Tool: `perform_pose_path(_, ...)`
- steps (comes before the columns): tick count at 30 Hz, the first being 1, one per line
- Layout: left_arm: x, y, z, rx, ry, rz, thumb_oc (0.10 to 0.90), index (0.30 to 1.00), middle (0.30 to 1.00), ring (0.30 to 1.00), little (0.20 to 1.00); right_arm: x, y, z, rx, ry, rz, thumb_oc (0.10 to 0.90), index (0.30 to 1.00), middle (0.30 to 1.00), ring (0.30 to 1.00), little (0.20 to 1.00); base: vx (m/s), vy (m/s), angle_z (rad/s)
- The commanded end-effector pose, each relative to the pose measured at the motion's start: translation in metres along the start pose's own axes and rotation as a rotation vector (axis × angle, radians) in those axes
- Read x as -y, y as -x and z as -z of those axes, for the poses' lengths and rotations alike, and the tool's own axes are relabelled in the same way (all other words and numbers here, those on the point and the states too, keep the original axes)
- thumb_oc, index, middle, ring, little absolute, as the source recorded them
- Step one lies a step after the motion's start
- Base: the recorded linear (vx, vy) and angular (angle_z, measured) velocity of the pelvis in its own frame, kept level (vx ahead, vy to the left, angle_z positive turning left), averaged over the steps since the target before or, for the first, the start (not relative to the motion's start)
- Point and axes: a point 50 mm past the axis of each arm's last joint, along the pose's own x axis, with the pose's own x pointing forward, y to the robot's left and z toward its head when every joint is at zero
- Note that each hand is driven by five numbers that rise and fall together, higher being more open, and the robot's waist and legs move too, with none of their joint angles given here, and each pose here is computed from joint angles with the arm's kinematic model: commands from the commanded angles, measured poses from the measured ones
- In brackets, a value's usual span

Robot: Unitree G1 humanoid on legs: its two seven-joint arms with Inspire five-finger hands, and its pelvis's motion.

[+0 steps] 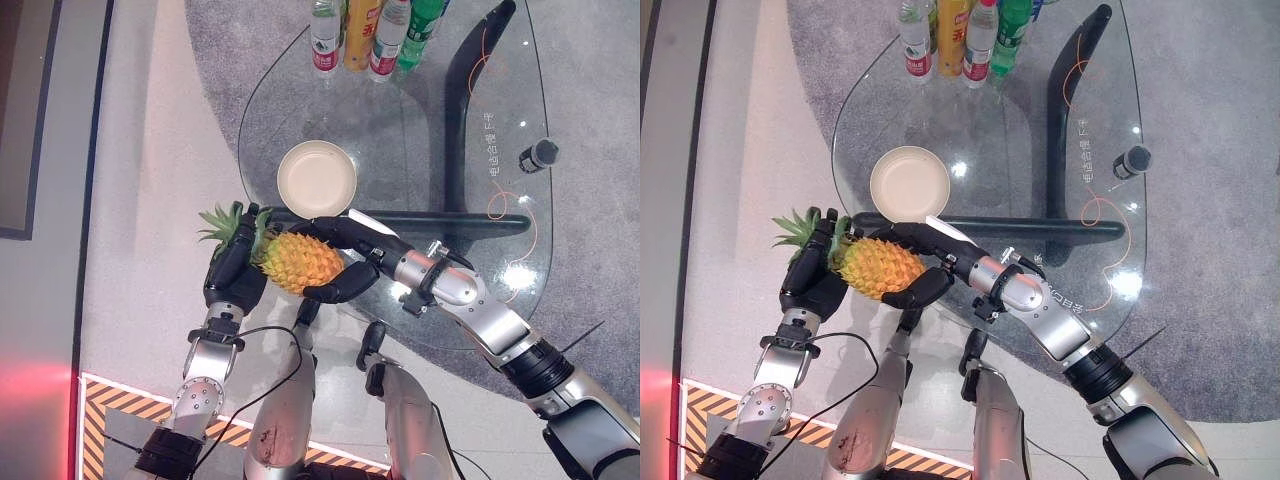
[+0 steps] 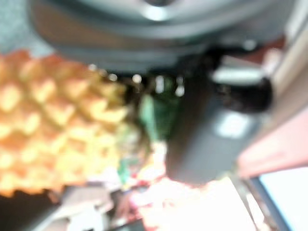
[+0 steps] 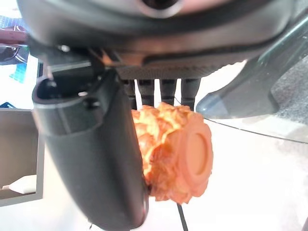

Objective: Pick up the fruit to the plate

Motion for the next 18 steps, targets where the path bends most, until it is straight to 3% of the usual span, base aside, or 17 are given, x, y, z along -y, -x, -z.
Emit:
perform_pose_path(1, 0.0732, -0.0101, -0.0131, 0.122, 0.054, 0.429, 0.100, 0.300, 0.300, 0.300, 0.200, -0.0345, -0.0127, -0.0664, 0.360, 0.026, -0.161, 0.100, 0.300, 0.300, 0.300, 0.200, 0.00, 0.000, 0.00)
perform_pose_path(18, 0.0717, -0.0109, -0.0174, 0.164, 0.062, 0.409, 0.100, 0.300, 0.300, 0.300, 0.200, -0.0297, -0.0121, -0.0647, 0.359, -0.004, -0.067, 0.100, 0.300, 0.300, 0.300, 0.200, 0.00, 0.000, 0.00)
